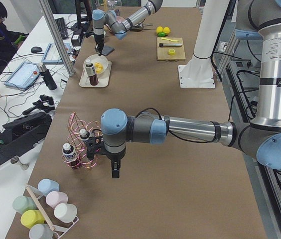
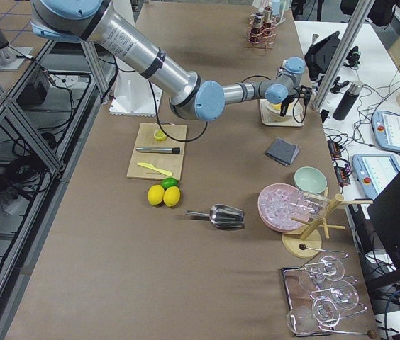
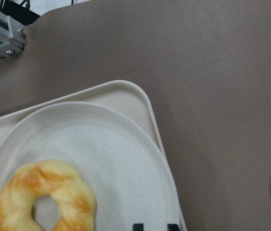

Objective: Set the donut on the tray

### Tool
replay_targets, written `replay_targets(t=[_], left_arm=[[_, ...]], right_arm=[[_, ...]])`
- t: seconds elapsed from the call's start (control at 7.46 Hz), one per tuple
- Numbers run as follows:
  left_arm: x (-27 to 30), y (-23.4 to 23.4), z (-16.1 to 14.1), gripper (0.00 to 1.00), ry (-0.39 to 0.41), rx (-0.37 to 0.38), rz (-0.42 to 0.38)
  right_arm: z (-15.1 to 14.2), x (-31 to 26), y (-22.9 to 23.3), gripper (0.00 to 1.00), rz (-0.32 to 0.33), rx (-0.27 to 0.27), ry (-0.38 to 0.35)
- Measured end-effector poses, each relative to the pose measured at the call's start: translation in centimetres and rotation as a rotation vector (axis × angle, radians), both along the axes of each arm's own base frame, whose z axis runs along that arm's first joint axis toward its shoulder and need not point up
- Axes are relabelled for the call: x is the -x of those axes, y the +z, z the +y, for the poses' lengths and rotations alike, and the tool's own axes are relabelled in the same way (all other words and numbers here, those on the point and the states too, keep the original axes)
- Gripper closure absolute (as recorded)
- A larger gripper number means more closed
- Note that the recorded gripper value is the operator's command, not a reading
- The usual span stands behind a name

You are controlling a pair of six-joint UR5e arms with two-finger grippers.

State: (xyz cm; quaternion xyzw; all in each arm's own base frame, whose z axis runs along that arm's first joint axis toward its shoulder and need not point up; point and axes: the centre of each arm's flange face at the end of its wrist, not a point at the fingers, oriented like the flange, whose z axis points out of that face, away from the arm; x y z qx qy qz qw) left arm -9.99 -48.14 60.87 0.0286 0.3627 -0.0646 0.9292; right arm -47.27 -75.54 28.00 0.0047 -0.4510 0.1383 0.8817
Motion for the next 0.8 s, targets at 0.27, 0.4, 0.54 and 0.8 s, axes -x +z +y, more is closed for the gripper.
replay_targets(t=[0.27, 0.4, 0.54, 0.8], left_arm=[[0.0, -0.4, -0.6, 0.02, 0.000, 0.005, 0.000], [0.1, -0.4, -0.9, 0.02, 0.000, 0.005, -0.001], [0.1, -0.4, -1.1, 0.02, 0.000, 0.007, 0.000], [0.1, -0.3, -1.2, 0.02, 0.000, 0.010, 0.000]], right_arm=[[0.5, 1.2, -0.6, 0.00, 0.010, -0.029, 0.034], [0.3, 0.9, -0.9, 0.00, 0.008, -0.037, 0.042], [-0.1, -0.2, -1.5, 0.00, -0.004, -0.046, 0.047], [-0.4, -3.5, -1.2, 0.00, -0.028, -0.066, 0.024]])
